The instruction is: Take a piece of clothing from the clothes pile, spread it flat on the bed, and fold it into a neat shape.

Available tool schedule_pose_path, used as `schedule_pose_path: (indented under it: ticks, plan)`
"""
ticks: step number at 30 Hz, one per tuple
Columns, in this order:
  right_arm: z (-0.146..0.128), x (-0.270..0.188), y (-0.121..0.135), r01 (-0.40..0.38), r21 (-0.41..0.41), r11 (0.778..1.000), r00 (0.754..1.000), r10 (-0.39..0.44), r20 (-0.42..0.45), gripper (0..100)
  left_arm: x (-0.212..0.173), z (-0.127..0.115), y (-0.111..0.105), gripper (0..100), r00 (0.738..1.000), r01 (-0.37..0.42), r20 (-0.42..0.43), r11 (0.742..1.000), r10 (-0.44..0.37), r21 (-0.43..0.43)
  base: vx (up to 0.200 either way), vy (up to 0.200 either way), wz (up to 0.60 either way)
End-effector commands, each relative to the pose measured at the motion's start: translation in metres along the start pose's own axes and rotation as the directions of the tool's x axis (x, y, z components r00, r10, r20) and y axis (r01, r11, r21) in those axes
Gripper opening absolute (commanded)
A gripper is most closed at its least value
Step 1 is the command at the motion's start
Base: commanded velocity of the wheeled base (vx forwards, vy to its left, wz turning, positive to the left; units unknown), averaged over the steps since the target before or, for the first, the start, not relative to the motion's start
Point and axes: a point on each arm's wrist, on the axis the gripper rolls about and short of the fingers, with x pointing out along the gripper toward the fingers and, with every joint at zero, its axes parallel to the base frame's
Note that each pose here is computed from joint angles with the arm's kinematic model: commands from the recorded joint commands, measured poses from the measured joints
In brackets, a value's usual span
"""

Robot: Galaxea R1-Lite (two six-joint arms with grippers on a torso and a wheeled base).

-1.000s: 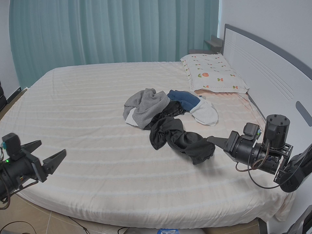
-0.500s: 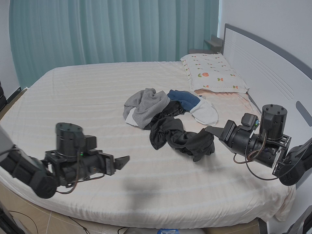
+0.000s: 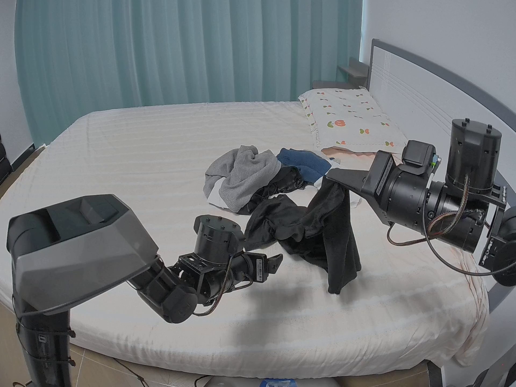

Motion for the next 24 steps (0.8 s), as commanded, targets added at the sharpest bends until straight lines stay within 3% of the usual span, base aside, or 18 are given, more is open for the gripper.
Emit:
schedule_pose_path:
  ticks: [1,8,17,23,24]
  plan:
    - [0.003,-0.010,0.017,-0.056,-0.016,0.998,0.998,0.056,0.018,0,0.022,-0.008,-0.002,100,1.000,-0.005,0.001,1.000,0.005,-0.023,0.000,0.000,0.00]
    - [0.013,-0.025,0.026,-0.088,-0.037,0.995,0.995,0.089,0.048,0,0.043,-0.018,0.001,100,0.999,-0.039,0.005,0.999,0.039,-0.025,0.000,0.000,0.00]
    - [0.020,-0.041,0.032,-0.108,-0.038,0.993,0.992,0.110,0.059,0,0.083,-0.021,0.007,100,0.991,-0.107,0.074,0.993,0.110,-0.047,0.000,0.000,0.00]
    - [0.023,-0.044,0.034,-0.114,-0.039,0.993,0.991,0.117,0.072,0,0.095,-0.025,0.012,100,0.990,-0.116,0.075,0.991,0.120,-0.061,0.000,0.000,0.00]
    - [0.026,-0.045,0.033,-0.118,-0.042,0.992,0.990,0.121,0.076,0,0.107,-0.020,0.018,100,0.986,-0.116,0.108,0.990,0.124,-0.077,0.000,0.000,0.00]
